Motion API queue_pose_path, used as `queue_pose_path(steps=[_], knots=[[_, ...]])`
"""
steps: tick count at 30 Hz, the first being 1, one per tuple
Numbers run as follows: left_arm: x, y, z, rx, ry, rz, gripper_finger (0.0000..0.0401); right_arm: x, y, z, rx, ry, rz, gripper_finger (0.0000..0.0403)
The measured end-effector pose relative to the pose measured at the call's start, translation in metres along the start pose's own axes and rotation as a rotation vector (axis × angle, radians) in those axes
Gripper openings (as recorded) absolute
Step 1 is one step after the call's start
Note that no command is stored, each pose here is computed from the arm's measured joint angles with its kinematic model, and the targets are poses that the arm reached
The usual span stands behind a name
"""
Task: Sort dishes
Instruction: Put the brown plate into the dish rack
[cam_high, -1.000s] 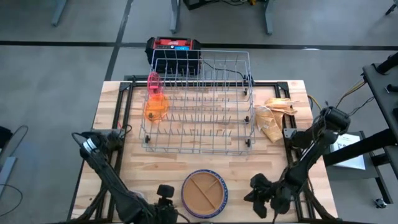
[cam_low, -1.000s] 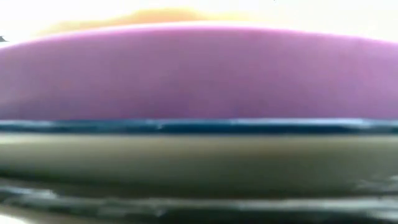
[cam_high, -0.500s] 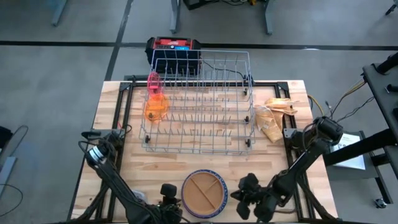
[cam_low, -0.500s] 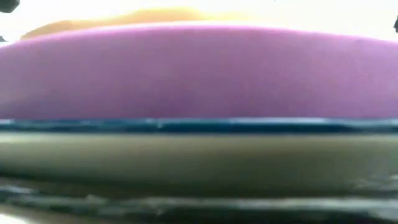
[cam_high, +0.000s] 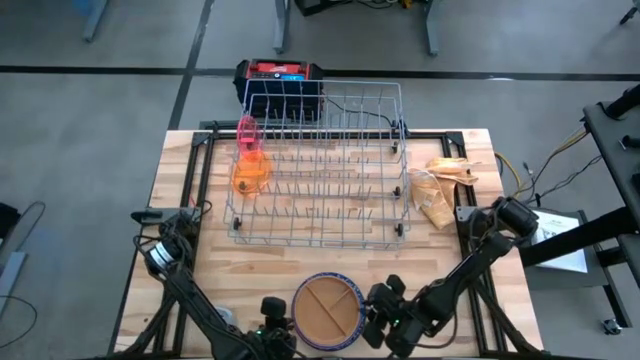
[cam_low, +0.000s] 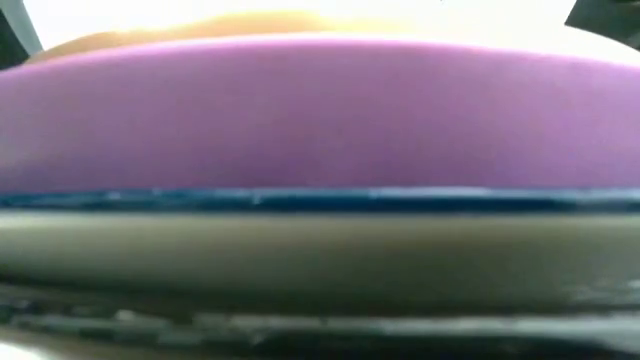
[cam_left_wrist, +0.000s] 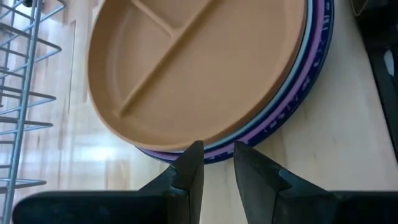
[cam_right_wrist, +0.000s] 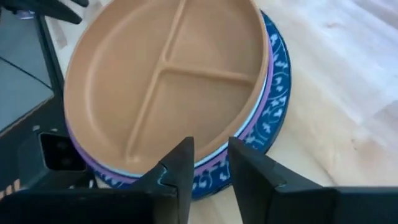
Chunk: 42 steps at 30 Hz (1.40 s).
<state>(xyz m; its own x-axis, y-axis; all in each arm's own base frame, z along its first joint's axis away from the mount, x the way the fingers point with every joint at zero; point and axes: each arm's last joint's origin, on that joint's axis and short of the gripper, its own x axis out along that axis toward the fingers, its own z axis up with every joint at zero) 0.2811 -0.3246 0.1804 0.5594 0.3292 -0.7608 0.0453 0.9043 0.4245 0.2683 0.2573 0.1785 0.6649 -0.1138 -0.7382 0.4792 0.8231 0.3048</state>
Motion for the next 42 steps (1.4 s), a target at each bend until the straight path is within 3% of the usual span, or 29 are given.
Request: queue_pose_path(steps=[13,27,42], knots=[[0.014,-0.009,-0.005,-0.069,0.013,0.016,0.0076,0.014,-0.008,0.020,-0.012,0.005,-0.035,0.0137],[0.020,-0.010,-0.004,-0.080,0.015,0.019,0.0076,0.017,-0.010,0.021,-0.033,0.006,-0.045,0.0113],[0.021,-0.009,-0.002,-0.086,0.014,0.019,0.0076,0.023,-0.017,0.016,-0.037,0.003,-0.047,0.0133]])
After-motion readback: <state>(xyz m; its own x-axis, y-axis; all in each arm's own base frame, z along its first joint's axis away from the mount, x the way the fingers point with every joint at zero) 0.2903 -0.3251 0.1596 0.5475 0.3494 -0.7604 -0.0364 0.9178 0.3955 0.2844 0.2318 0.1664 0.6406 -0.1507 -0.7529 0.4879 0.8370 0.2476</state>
